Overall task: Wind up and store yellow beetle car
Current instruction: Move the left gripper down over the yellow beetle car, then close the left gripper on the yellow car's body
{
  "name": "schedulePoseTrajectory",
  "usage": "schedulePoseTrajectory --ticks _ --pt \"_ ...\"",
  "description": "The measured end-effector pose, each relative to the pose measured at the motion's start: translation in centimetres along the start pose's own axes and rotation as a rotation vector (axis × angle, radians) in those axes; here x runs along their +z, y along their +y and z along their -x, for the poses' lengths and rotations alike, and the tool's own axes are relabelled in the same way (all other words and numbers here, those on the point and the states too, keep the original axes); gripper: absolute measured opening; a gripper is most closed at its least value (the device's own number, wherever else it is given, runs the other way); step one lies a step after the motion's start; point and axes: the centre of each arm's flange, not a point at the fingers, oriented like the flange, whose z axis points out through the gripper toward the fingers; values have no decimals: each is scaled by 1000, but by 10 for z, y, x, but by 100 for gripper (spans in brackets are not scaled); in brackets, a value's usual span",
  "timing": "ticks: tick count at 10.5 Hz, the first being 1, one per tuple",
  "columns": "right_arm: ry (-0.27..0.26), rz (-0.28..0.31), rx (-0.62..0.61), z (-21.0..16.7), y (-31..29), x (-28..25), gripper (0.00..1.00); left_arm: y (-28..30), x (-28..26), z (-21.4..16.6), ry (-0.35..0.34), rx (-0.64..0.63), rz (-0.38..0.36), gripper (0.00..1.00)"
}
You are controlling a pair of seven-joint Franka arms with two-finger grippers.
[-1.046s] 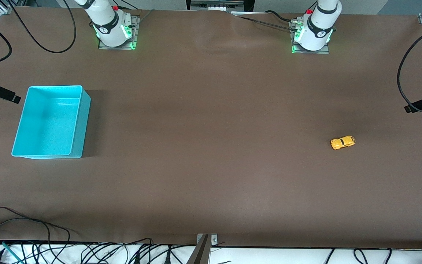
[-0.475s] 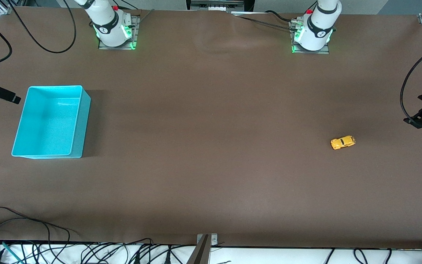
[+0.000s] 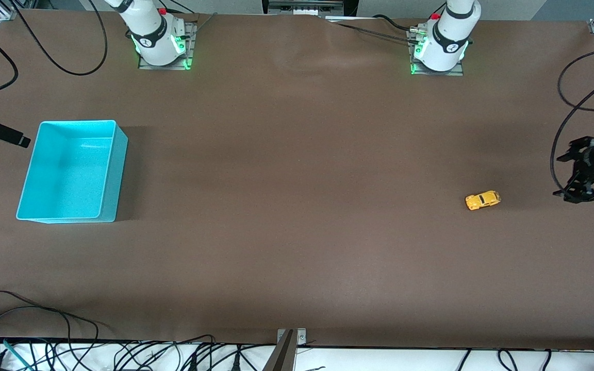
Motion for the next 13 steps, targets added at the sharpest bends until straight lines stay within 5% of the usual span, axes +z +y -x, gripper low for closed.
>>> schedulePoseTrajectory --ticks 9,13 --pt "-5 4 4 -6 1 9 100 36 171 34 3 -276 44 100" --pt "-3 4 6 -7 2 9 100 29 190 37 3 -315 37 100"
